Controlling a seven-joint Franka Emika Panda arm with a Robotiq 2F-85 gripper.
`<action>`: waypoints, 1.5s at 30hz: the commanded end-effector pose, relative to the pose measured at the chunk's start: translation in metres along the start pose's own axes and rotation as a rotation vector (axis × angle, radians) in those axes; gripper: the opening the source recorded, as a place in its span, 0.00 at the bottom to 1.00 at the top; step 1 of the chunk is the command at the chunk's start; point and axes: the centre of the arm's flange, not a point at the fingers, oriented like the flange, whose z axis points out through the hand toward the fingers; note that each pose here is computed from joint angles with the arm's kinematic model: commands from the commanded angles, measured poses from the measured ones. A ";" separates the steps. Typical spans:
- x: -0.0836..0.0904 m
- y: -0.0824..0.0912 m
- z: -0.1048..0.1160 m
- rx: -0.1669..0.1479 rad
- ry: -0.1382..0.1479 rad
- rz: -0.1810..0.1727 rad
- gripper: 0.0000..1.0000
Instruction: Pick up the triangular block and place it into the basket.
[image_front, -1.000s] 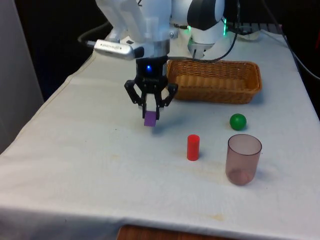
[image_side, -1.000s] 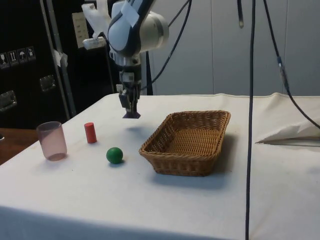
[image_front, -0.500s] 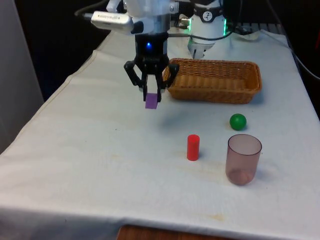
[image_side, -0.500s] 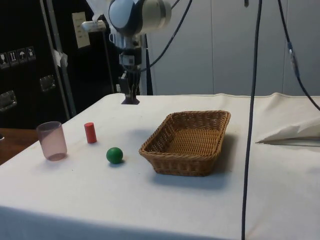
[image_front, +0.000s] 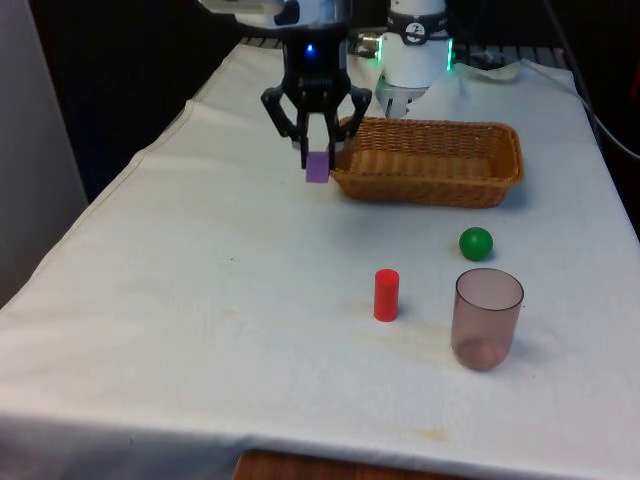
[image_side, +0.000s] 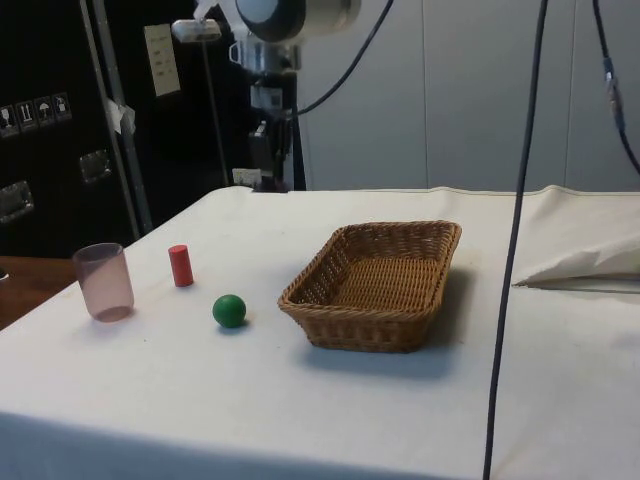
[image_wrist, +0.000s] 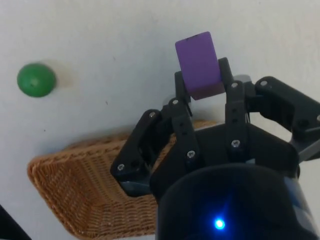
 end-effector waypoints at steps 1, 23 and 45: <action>-0.005 -0.002 -0.003 -0.010 0.005 0.001 0.33; -0.062 -0.025 -0.011 0.009 0.020 -0.022 0.33; -0.124 -0.052 -0.012 0.045 0.039 -0.045 0.33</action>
